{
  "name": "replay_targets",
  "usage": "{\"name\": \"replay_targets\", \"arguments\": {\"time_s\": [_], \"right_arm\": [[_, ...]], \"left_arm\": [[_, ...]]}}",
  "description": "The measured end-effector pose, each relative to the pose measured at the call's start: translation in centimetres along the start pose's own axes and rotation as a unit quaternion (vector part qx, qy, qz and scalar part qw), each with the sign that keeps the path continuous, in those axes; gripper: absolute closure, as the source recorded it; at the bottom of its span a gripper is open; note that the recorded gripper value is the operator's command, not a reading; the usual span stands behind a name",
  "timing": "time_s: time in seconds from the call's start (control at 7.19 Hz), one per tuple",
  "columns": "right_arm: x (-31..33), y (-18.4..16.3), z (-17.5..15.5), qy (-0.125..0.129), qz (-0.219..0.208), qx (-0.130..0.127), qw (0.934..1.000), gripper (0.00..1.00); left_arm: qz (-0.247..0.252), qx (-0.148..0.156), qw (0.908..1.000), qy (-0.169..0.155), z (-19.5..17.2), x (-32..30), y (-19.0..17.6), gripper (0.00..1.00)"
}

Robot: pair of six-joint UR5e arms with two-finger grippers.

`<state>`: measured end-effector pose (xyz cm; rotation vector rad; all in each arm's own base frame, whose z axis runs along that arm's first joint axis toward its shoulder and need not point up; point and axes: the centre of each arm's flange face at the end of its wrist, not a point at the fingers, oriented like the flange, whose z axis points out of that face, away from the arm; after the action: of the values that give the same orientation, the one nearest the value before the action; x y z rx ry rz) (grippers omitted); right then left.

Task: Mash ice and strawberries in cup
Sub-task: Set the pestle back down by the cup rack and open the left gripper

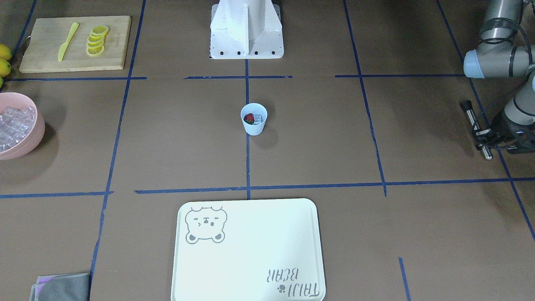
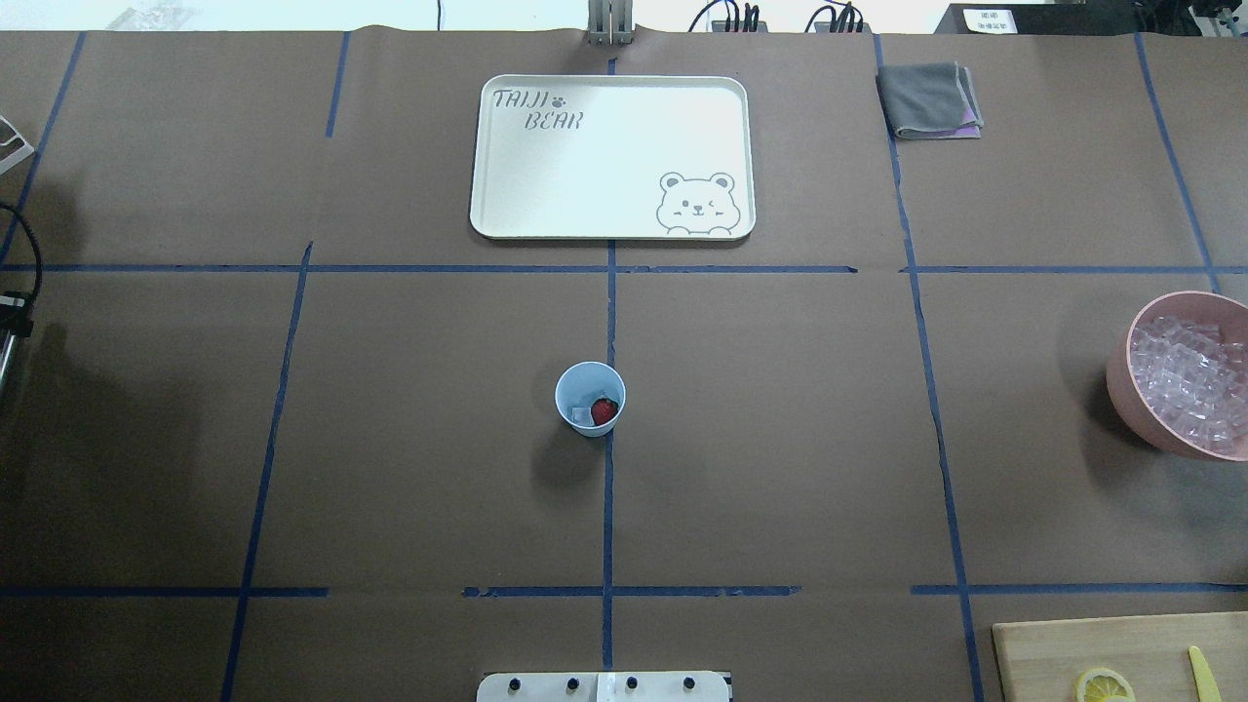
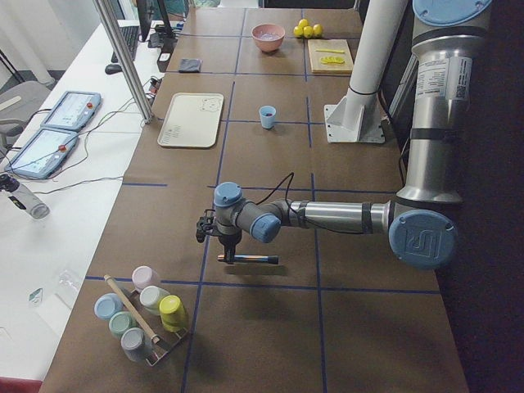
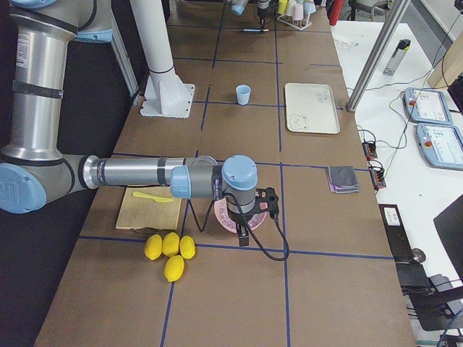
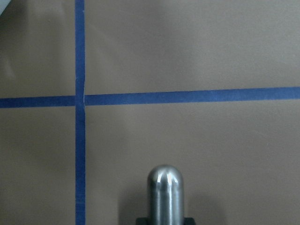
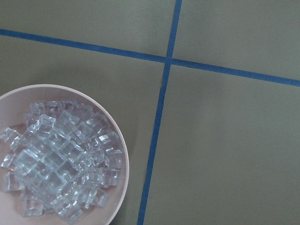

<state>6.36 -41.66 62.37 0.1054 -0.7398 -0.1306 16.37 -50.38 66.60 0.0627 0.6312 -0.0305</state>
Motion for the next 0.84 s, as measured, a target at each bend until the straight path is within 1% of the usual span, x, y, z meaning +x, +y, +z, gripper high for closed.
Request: {"name": "replay_targets", "arguments": {"time_s": [0.14, 0.28, 0.42, 0.84], "right_arm": [[0.01, 0.02, 0.01, 0.0, 0.0, 0.0, 1.0, 0.0], [0.01, 0.03, 0.02, 0.0, 0.0, 0.0, 1.0, 0.0], [0.02, 0.03, 0.02, 0.0, 0.0, 0.0, 1.0, 0.0], [0.02, 0.04, 0.03, 0.0, 0.0, 0.0, 1.0, 0.0]], "left_arm": [[0.001, 0.002, 1.0, 0.001, 0.16, -0.1, 0.01, 0.92], [0.004, 0.004, 1.0, 0.003, 0.27, -0.12, 0.01, 0.58], [0.006, 0.005, 1.0, 0.004, 0.39, -0.19, 0.03, 0.01], [0.012, 0.006, 0.9999, 0.006, 0.38, -0.03, -0.02, 0.0]]}}
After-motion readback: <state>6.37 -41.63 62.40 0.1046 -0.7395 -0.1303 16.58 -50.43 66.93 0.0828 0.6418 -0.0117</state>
